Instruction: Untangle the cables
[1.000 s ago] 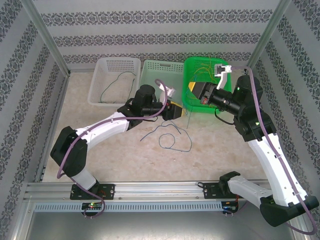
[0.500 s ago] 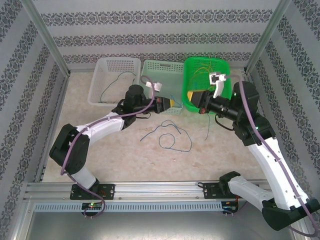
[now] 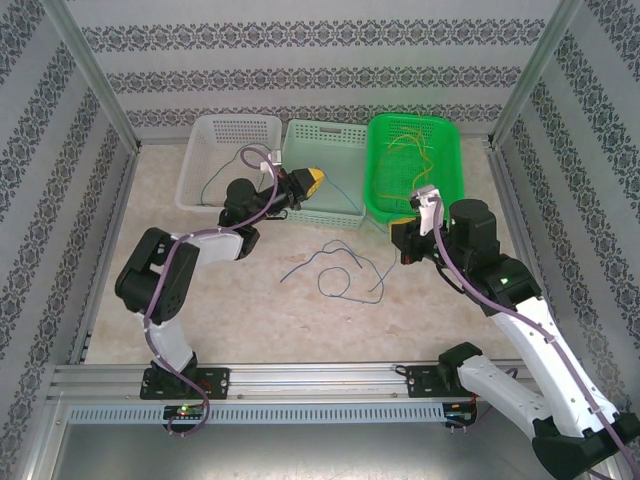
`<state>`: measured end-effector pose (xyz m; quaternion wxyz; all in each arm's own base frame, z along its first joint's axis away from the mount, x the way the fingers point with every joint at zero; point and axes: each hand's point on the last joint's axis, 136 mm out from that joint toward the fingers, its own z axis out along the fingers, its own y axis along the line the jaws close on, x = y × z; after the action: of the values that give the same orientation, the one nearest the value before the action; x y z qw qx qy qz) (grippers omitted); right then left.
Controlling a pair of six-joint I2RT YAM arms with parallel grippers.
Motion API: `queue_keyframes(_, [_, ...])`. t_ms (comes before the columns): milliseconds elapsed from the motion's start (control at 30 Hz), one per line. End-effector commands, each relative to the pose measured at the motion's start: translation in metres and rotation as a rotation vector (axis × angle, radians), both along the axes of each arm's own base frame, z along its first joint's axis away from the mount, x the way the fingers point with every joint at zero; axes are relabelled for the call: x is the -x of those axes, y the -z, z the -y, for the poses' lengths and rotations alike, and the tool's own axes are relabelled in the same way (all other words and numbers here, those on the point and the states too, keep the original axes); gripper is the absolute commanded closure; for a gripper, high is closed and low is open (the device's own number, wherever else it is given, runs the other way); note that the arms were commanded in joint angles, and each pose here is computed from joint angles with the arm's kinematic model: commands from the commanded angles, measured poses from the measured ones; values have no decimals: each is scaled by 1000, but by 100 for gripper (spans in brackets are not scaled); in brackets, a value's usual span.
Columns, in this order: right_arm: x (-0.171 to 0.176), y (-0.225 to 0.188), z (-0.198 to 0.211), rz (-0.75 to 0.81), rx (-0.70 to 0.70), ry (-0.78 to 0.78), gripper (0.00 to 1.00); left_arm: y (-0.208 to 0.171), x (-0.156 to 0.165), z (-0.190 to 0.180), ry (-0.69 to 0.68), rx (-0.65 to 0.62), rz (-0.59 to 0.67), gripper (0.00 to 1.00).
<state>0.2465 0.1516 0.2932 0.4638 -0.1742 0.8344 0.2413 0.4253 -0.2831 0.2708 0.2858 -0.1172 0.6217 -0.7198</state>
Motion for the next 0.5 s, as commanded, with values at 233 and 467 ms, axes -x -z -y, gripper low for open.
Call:
queue_keyframes(233, [-27,-19,-3,9,-56,92,100,-56,-4,-9,3,178,80,100])
queue_keyframes(467, [-49,-81,-32,31,-172,47,100,-62,-6,-17,-26,114,98,47])
